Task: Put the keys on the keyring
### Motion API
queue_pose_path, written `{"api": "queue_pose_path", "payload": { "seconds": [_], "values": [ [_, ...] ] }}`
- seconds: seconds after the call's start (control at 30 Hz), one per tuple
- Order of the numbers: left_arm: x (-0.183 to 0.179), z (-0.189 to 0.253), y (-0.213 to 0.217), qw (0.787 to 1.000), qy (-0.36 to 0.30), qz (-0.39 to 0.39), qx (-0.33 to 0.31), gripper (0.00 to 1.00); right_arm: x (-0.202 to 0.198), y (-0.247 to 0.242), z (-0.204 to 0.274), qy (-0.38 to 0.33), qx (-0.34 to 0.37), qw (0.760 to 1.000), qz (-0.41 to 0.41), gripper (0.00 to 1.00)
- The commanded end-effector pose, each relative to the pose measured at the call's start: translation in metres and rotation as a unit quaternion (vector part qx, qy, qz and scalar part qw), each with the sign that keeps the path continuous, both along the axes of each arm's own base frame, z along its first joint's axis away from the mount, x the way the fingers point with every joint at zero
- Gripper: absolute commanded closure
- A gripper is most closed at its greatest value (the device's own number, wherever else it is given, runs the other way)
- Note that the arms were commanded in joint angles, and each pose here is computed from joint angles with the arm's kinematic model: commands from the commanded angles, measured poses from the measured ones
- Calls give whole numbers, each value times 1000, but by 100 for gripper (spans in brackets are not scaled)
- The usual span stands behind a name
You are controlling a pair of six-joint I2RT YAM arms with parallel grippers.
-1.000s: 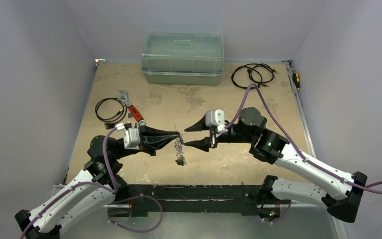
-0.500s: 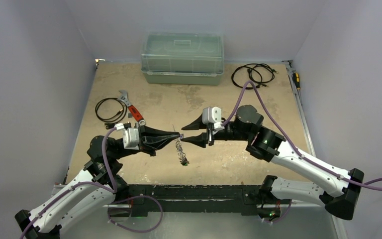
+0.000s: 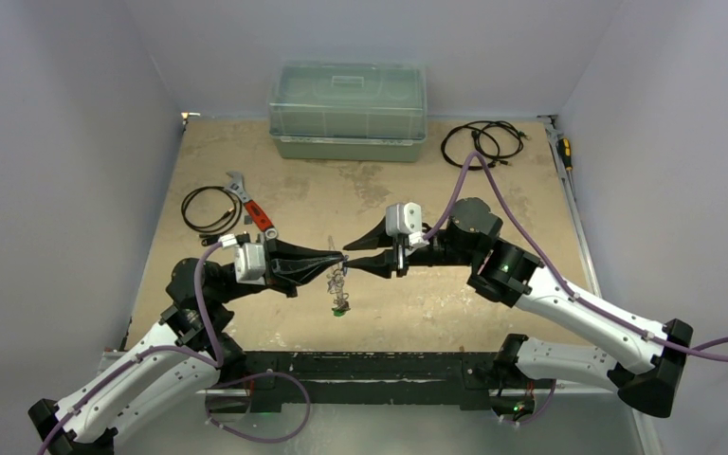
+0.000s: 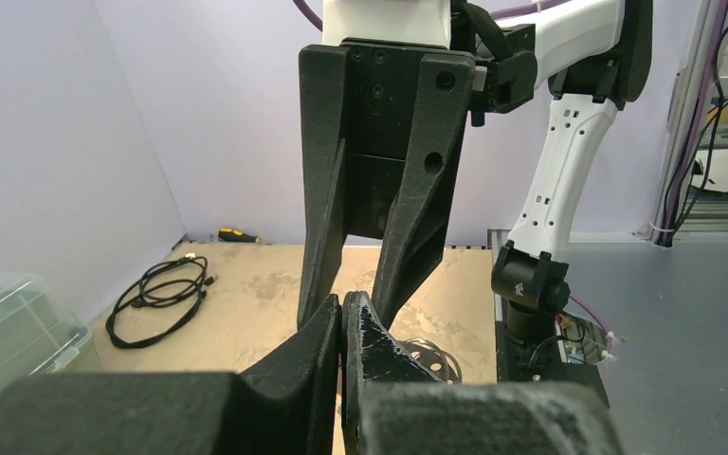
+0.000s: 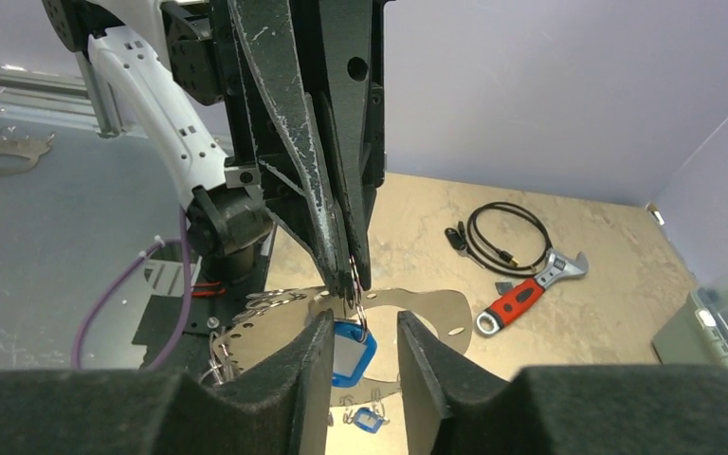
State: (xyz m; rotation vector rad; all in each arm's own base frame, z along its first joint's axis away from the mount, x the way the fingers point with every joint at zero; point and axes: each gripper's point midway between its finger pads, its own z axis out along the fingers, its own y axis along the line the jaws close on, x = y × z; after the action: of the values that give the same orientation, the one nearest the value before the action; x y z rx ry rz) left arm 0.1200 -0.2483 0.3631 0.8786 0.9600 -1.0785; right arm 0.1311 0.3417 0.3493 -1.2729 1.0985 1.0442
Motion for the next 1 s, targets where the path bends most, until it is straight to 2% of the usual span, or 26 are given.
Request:
{"api": "queue_pose_path", "payload": {
  "seconds": [0.0, 0.4, 0.7, 0.97],
  "values": [
    [-6, 22, 3, 999, -28, -6, -34, 100, -7, -1, 35, -30, 40, 999, 16, 68],
    [-6, 22, 3, 999, -27, -7, -35, 100, -6, 3, 31, -27, 35, 999, 23, 78],
    [-7, 21, 4, 999, -26, -7, -36, 100, -6, 5, 33, -28, 36, 999, 27, 76],
    [-6, 21, 5, 999, -27, -5, -38, 100, -8, 8, 31, -26, 33, 998, 36, 86]
  ]
}}
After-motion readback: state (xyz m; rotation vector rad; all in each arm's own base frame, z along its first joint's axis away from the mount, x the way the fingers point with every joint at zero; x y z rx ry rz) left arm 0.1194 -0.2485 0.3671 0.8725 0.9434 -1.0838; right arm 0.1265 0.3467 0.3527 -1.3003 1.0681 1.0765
